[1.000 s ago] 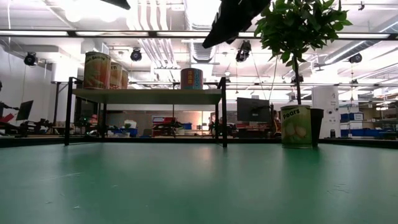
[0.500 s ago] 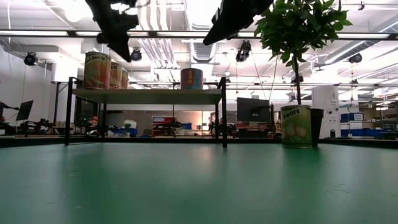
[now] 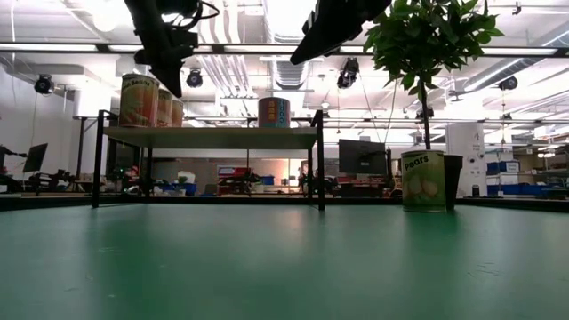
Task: Pick and place cans onto a shelf
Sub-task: Adjust the orange can, then put the top right light green can on the shelf
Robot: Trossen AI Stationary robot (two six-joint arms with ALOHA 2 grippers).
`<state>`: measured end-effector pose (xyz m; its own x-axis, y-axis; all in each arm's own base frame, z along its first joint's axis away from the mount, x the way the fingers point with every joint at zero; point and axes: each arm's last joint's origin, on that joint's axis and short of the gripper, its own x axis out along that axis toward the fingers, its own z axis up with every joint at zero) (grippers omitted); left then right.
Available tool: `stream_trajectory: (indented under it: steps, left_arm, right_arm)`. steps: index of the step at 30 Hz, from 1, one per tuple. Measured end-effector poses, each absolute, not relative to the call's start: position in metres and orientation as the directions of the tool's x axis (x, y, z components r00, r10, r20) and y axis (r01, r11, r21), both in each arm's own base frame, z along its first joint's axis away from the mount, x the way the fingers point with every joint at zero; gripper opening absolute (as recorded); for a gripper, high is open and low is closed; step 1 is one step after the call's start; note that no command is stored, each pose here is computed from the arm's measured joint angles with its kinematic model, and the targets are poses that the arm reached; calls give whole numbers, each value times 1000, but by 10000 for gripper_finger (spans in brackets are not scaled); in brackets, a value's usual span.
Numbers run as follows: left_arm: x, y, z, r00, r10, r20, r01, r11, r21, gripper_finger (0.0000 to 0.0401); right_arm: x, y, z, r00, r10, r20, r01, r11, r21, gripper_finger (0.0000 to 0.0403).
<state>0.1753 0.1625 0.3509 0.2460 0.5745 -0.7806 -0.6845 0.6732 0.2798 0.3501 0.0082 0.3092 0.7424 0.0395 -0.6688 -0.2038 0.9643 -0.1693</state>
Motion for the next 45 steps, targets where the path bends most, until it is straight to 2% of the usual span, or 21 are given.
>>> stream_trajectory:
  steps: [13, 16, 20, 26, 30, 34, 39, 45]
  left_arm:
    - [173, 156, 358, 269, 585, -765, -689, 672, 271, 0]
    - [171, 139, 374, 358, 611, -706, -689, 683, 242, 0]
    - [168, 103, 393, 557, 604, -570, -655, 742, 146, 0]
    - [174, 38, 396, 844, 402, -355, -414, 909, 47, 0]
    - [176, 4, 390, 943, 252, -218, -252, 967, 26, 0]
    - [173, -19, 381, 970, 205, -132, -199, 978, 54, 0]
    - [166, -31, 371, 969, 224, -108, -214, 972, 99, 0]
    - [162, -32, 365, 968, 221, -116, -210, 973, 99, 0]
  right_arm:
    - [350, 8, 309, 742, 40, -669, -194, 968, -158, 9]
    - [350, 8, 309, 741, 40, -670, -189, 970, -152, 9]
    - [346, 8, 308, 719, 41, -694, -159, 981, -107, 9]
    - [336, 8, 300, 618, 39, -785, -50, 999, 10, 9]
    - [328, 8, 297, 545, 36, -838, 35, 997, 66, 9]
    - [320, 4, 298, 478, 30, -878, 136, 985, 108, 9]
    - [302, -6, 294, 311, 16, -950, 282, 953, 109, 9]
    - [284, -26, 293, 184, -6, -983, 430, 900, 75, 9]
